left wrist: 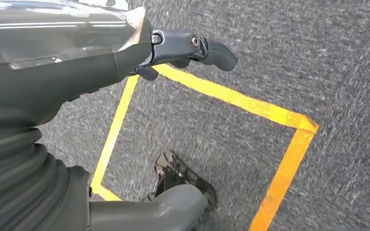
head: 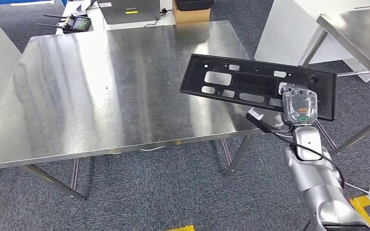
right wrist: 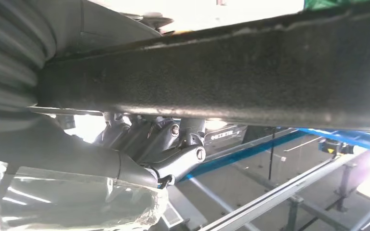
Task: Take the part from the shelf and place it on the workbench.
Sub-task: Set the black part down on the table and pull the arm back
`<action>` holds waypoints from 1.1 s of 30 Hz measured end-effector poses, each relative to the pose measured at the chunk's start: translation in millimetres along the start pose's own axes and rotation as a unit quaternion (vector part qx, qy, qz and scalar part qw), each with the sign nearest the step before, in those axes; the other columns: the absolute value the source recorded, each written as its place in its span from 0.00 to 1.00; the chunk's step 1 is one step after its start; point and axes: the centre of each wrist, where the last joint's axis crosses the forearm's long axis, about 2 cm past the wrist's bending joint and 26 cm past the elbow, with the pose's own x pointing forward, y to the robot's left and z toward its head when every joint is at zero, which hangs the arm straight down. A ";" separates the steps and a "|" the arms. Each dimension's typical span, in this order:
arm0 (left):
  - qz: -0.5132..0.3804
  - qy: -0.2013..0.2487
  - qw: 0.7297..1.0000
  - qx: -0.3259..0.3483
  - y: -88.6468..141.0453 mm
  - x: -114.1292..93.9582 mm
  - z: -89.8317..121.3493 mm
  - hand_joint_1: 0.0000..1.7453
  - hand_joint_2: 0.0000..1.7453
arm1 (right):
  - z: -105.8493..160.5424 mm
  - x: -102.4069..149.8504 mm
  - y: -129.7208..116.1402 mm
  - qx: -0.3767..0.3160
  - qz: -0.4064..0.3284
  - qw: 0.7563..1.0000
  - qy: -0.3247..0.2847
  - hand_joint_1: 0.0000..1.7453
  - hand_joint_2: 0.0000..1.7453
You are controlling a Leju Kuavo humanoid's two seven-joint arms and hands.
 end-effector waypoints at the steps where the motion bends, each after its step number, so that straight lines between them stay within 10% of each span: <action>1: 0.004 0.001 1.000 -0.005 -0.3 0.0 0.0 0.00 1.00 | -2.4 4.5 -0.5 -0.001 -0.005 1.000 -0.003 1.00 1.00; 33: 0.048 0.035 0.998 -0.030 -6.4 -2.1 2.8 0.00 1.00 | -12.0 40.2 -16.7 -0.043 -0.037 0.998 -0.038 1.00 1.00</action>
